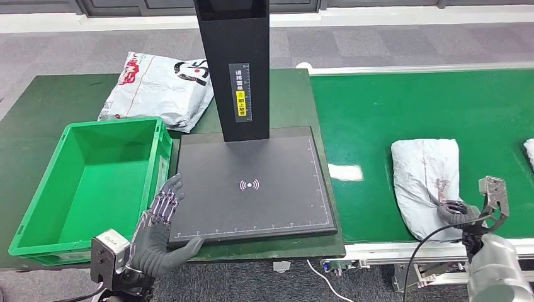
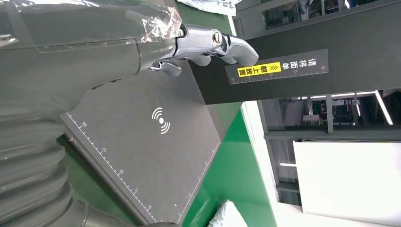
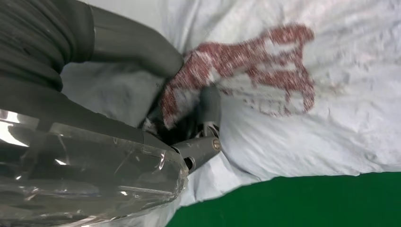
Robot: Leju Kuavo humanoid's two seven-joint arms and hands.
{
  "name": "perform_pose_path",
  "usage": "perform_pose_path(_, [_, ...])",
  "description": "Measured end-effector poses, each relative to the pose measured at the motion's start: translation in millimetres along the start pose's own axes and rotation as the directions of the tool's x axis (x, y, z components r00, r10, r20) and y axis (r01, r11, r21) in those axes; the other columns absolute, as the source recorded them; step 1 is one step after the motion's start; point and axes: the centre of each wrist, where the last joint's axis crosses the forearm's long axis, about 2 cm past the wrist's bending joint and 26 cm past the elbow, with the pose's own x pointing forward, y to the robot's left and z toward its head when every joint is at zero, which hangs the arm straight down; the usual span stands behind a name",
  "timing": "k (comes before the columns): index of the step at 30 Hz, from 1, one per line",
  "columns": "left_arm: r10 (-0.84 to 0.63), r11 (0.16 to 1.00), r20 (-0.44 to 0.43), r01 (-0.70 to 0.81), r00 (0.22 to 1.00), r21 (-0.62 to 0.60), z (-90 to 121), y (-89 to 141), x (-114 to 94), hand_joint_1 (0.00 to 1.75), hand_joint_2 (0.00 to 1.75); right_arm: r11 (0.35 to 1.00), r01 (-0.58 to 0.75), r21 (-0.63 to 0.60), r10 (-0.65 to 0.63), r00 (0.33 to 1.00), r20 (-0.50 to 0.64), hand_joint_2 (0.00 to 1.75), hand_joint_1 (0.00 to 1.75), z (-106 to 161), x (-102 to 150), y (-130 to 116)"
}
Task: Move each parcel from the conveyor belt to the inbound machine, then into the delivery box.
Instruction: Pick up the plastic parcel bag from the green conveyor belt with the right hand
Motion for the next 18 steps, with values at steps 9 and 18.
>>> perform_pose_path(9, [0.007,1.0,0.001,-0.007,1.0,0.002,0.1,0.0,-0.4,0.0,1.75,1.0,-0.002,0.005,0.002,1.0,-0.005,1.75,1.75,0.2,-1.9,2.2])
perform_pose_path(18, [0.048,0.998,0.017,-0.048,0.999,0.034,0.8,1.2,-0.7,0.0,1.75,1.0,-0.009,-0.022,0.009,1.0,0.008,1.75,1.75,-0.2,0.1,2.8])
